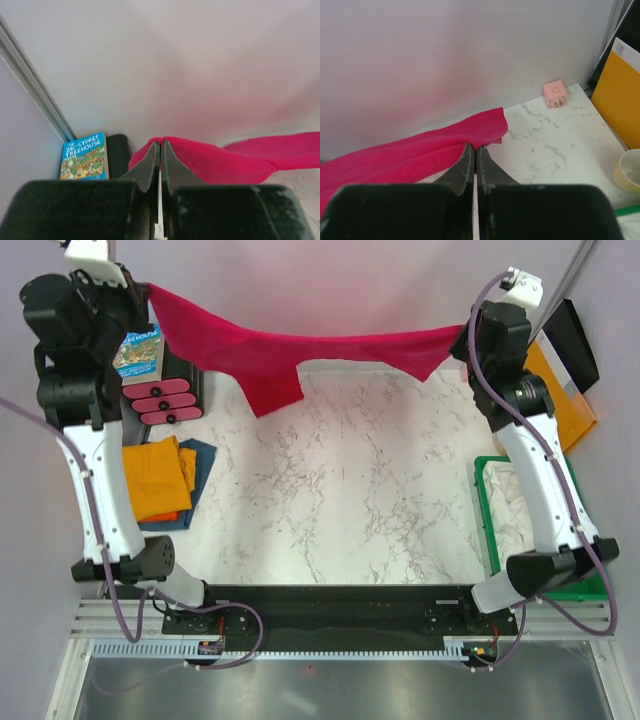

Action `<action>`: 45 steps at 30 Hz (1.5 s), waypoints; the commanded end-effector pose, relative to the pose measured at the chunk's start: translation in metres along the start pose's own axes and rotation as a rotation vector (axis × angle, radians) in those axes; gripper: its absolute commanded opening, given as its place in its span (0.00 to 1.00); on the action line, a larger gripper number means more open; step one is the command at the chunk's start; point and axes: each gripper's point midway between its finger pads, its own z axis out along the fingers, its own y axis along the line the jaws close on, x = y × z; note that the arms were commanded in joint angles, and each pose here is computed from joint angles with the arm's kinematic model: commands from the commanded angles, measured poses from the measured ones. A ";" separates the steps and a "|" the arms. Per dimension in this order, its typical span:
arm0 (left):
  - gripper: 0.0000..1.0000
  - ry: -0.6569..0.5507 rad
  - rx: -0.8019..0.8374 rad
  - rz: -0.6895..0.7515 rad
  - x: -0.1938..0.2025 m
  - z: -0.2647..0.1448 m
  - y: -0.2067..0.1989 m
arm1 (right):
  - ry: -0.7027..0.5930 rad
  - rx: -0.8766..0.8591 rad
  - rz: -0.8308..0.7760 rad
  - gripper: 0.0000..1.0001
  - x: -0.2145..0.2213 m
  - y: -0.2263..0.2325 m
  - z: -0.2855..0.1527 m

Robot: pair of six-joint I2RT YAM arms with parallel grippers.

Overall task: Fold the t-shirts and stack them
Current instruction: Flatten out the tshirt

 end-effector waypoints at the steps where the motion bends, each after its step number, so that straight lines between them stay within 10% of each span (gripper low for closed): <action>1: 0.02 0.006 -0.016 -0.014 -0.002 -0.045 -0.007 | -0.042 -0.045 -0.003 0.00 -0.011 -0.006 -0.053; 7: 0.02 0.026 0.000 -0.013 0.025 -0.131 -0.030 | -0.024 -0.052 -0.016 0.00 0.007 -0.040 -0.118; 15: 0.02 -0.242 -0.075 0.001 -0.075 -0.238 -0.036 | -0.198 -0.079 0.011 0.00 -0.076 -0.054 -0.193; 26: 0.02 -0.333 -0.114 0.057 -0.113 -0.257 -0.031 | -0.251 -0.059 0.015 0.00 -0.102 -0.051 -0.200; 45: 0.02 0.305 0.089 -0.030 0.223 -0.022 -0.029 | 0.216 0.168 -0.130 0.00 0.201 -0.075 0.011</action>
